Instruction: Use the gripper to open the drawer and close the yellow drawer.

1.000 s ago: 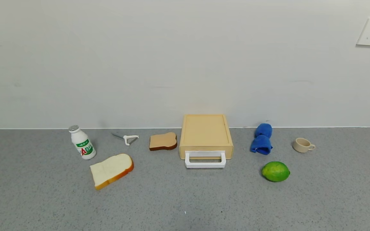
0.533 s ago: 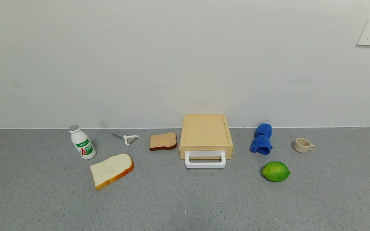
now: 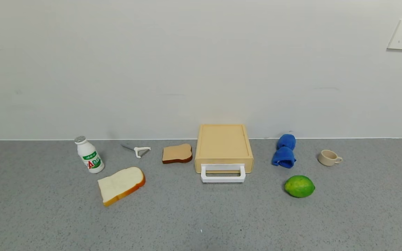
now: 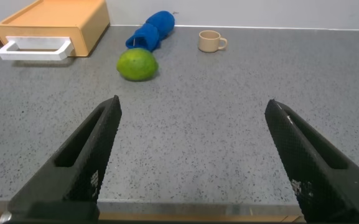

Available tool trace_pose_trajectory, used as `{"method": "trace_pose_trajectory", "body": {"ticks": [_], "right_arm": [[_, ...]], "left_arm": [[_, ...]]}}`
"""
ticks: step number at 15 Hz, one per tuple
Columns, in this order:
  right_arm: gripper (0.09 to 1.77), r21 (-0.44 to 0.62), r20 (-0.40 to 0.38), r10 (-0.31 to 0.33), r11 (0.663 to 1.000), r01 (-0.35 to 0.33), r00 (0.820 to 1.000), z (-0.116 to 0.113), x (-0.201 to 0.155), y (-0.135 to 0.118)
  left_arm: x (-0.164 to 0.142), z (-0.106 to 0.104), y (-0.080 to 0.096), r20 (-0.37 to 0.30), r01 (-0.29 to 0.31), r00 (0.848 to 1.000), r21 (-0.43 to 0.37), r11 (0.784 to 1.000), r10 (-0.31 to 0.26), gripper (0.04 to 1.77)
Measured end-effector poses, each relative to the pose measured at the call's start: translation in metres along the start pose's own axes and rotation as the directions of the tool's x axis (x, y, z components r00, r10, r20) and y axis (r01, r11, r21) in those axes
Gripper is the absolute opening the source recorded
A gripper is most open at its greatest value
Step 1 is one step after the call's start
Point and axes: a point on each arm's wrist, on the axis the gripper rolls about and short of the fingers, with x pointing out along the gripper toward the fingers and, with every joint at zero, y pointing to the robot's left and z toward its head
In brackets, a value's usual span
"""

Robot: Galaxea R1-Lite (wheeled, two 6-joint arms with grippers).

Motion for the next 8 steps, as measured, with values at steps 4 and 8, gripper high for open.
{"method": "trace_pose_trajectory", "body": {"ticks": [4,8], "right_arm": [[1.7,0.0,0.0,0.0,1.0,0.0,1.0,0.0,0.0,0.0],[1.7,0.001,0.0,0.0,1.0,0.0,1.0,0.0,0.0,0.0]], "left_arm": [[0.0,0.0,0.0,0.0,0.0,1.0,0.0,1.0,0.0,1.72],[0.0,0.0,0.0,0.0,0.0,1.0,0.0,1.0,0.0,1.72]]}}
